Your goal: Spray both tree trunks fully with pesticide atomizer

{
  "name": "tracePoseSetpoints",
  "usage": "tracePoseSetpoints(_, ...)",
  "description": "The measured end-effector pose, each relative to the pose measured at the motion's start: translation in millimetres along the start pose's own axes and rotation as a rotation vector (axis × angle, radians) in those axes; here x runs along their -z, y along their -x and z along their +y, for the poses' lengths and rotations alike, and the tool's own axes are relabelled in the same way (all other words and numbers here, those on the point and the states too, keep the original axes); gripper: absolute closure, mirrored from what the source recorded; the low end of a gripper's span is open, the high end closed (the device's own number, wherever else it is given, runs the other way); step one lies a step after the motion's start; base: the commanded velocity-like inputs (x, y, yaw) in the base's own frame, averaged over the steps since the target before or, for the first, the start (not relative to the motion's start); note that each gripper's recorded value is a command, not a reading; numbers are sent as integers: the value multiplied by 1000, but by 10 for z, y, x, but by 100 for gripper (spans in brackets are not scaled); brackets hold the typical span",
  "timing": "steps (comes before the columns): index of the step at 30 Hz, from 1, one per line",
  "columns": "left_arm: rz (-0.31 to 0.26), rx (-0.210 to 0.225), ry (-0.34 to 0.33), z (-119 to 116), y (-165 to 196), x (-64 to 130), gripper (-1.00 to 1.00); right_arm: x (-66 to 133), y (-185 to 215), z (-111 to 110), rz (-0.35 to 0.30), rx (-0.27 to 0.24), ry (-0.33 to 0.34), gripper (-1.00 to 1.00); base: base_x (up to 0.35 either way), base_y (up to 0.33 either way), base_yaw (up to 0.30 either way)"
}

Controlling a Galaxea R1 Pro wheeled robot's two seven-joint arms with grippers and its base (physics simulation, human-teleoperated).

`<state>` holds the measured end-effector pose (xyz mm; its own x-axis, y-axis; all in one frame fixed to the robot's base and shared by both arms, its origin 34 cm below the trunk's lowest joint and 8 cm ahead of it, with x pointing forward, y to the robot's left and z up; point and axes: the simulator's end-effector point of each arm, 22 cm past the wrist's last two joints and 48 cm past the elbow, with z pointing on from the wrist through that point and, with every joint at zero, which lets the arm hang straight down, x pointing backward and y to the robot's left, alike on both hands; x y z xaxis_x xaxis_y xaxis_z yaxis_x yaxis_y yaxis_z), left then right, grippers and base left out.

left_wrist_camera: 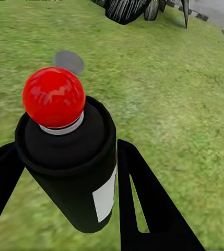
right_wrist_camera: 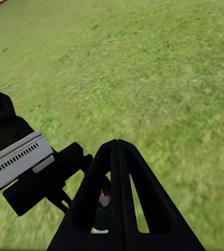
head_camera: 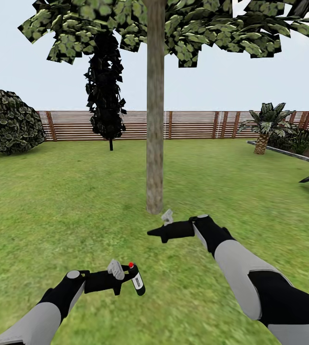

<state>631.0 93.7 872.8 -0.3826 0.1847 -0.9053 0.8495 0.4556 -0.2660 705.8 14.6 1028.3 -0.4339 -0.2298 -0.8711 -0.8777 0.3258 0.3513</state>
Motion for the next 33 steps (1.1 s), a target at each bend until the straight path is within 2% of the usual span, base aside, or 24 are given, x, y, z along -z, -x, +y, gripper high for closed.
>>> tracePoseSetpoints(6,-11,-24,8,34,94,12,100,-41,-156,21,23,-34,12,100,0,0,0)
tracePoseSetpoints(14,-4,-8,8,36,95,8,100,-74,-271,44,39,-61,21,100,0,0,0)
tracePoseSetpoints(20,-3,-6,8,32,96,2,100,-98,-296,64,44,-65,26,100,0,0,0)
tracePoseSetpoints(33,-15,-4,-12,-77,147,-137,100,-196,-270,146,44,-61,40,100,0,0,0)
